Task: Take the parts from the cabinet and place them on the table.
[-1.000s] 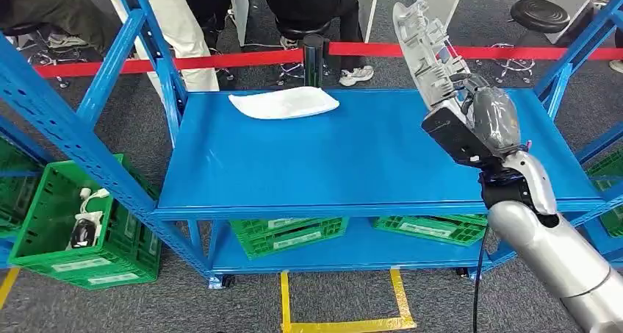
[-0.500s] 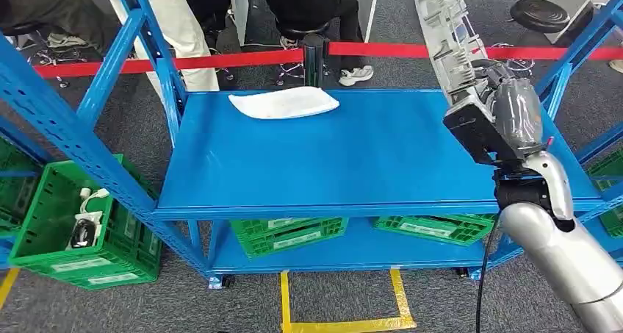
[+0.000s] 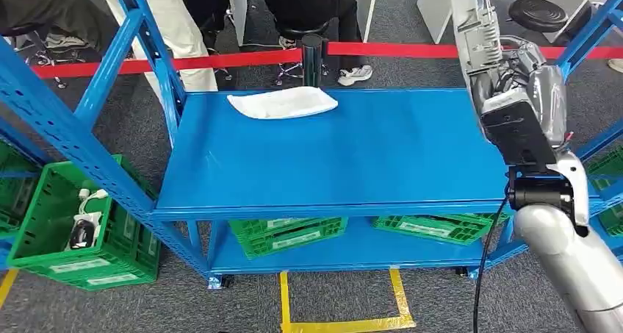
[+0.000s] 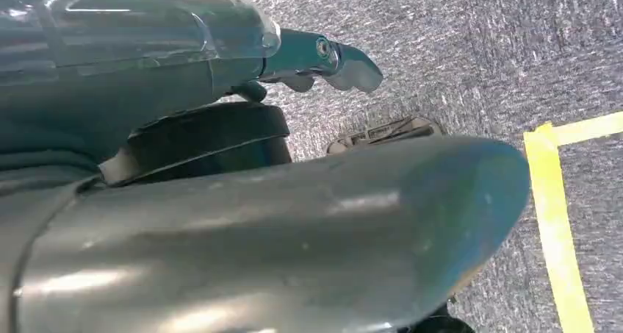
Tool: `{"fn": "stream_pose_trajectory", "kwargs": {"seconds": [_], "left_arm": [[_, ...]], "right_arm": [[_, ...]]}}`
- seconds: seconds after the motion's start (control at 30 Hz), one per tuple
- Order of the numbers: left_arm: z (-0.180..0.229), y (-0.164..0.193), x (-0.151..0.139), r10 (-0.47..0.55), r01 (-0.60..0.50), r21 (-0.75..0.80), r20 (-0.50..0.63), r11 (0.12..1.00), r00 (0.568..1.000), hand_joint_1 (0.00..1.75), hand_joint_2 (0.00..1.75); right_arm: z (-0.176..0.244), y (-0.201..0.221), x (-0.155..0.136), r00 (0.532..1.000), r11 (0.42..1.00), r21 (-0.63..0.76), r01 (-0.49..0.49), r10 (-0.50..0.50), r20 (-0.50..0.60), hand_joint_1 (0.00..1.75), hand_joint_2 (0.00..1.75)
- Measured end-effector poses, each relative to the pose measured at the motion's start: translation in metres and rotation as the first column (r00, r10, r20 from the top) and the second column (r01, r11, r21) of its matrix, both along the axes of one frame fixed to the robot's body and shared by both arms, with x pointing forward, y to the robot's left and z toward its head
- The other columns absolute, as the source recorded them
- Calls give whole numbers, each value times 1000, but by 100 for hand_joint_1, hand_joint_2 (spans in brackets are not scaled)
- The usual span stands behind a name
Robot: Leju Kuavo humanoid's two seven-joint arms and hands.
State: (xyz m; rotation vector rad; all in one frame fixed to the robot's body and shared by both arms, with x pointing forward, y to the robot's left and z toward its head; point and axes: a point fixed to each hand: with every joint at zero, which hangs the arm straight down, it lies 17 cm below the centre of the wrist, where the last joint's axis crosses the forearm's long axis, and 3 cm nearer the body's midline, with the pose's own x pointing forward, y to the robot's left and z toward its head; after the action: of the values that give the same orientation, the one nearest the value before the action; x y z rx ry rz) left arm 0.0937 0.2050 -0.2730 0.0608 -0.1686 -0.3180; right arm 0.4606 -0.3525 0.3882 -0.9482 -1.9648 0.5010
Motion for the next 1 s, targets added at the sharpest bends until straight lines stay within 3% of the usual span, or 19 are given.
{"fn": "stream_pose_trajectory", "kwargs": {"seconds": [0.13, 0.3, 0.33, 0.63, 1.0], "left_arm": [[0, 0, 0, 0, 0, 0, 1, 1000, 1000, 0, 0], [1, -1, 3, -2, 2, -7, 19, 1000, 1000, 0, 0], [1, -2, 4, -3, 3, -11, 25, 1000, 1000, 0, 175], [4, 3, 22, -36, 34, 21, 130, 999, 991, 0, 175], [6, 1, 28, -8, 8, 2, 167, 1000, 986, 0, 175]], "right_arm": [[8, 6, -5, 999, 999, 35, -37, 36, 29, 175, 175], [31, 27, -22, 984, 981, 112, -157, 146, 100, 175, 175], [36, 32, -26, 979, 975, 127, -184, 170, 115, 175, 175], [74, 81, -75, 902, 901, 175, -398, 349, 253, 175, 175], [84, 102, -103, 857, 854, 195, -482, 414, 308, 175, 175]]}}
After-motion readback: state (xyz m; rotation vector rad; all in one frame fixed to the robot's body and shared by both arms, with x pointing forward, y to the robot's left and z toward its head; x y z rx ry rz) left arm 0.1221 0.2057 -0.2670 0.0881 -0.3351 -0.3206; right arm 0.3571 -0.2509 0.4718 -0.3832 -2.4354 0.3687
